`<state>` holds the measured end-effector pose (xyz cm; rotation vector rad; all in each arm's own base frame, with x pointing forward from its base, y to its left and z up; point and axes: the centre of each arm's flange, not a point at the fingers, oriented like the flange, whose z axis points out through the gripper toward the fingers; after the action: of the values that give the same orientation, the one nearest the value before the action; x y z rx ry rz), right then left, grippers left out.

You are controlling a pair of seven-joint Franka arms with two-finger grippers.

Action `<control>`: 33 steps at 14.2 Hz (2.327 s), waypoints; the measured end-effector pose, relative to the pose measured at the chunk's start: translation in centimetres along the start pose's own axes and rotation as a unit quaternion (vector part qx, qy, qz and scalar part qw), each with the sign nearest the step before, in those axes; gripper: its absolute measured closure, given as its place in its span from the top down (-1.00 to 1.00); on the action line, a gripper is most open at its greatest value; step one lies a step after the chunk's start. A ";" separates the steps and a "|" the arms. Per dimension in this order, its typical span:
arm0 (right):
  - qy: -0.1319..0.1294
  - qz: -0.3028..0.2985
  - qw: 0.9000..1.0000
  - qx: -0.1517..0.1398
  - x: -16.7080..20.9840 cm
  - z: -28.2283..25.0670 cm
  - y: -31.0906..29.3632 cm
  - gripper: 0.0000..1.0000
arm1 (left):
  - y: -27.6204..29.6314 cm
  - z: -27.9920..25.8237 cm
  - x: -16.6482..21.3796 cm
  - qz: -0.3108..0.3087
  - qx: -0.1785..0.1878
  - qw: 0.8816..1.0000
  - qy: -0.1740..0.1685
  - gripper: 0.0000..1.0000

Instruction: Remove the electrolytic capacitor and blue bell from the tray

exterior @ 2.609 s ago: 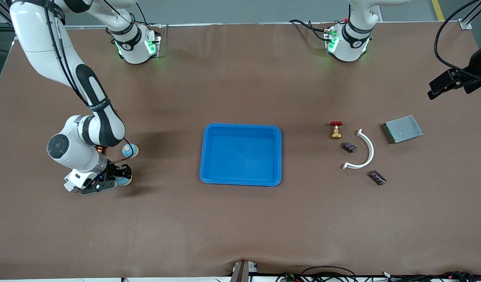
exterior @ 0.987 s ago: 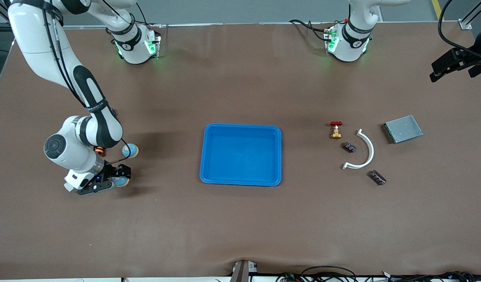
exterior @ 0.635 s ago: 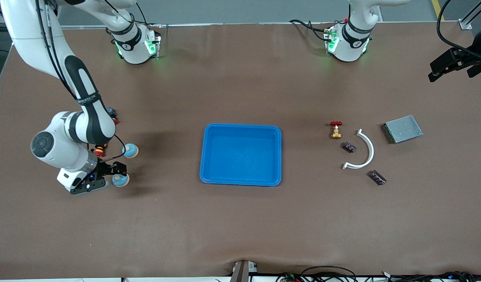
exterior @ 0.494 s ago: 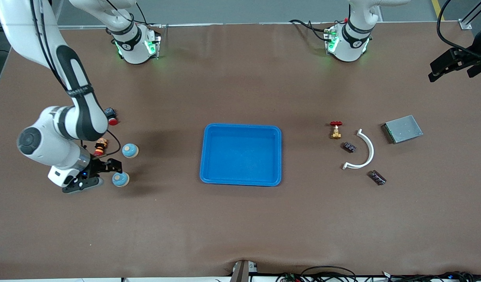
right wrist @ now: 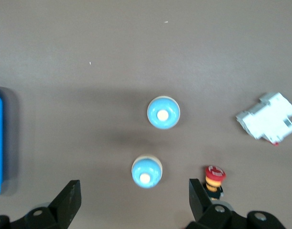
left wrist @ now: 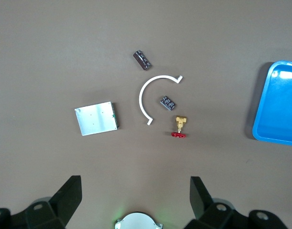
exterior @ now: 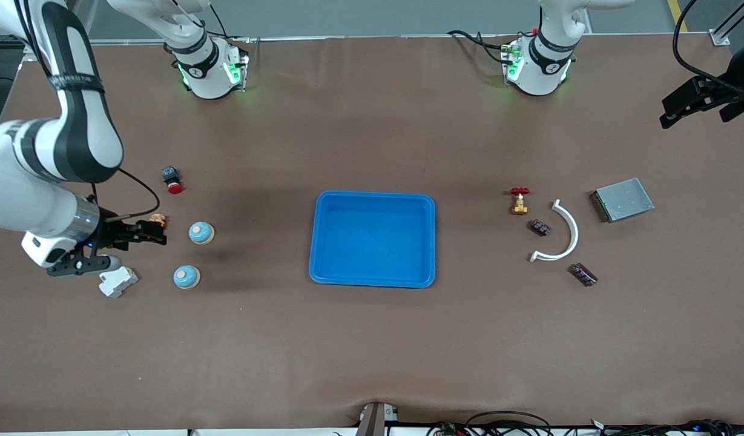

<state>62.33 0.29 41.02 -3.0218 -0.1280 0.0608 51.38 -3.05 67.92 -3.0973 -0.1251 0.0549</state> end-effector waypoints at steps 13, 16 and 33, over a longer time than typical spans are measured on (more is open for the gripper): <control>-0.037 0.032 0.998 -0.038 -3.0 -16.6 -1.2 1.00 | 0.2 -0.1 0.0 0.001 -0.015 1.000 0.000 1.00; -0.024 0.040 0.998 -0.039 -3.6 -18.5 -1.1 1.00 | 0.1 0.0 0.0 0.000 -0.018 1.000 -0.001 1.00; -0.006 0.095 0.995 -0.039 -6.0 -21.6 3.4 1.00 | -1.4 1.1 0.1 -0.016 -0.017 1.000 -0.017 1.00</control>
<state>57.63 -6.02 62.30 -3.1027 0.1589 0.0934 51.33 -1.59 66.88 -3.1288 -0.1779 0.1043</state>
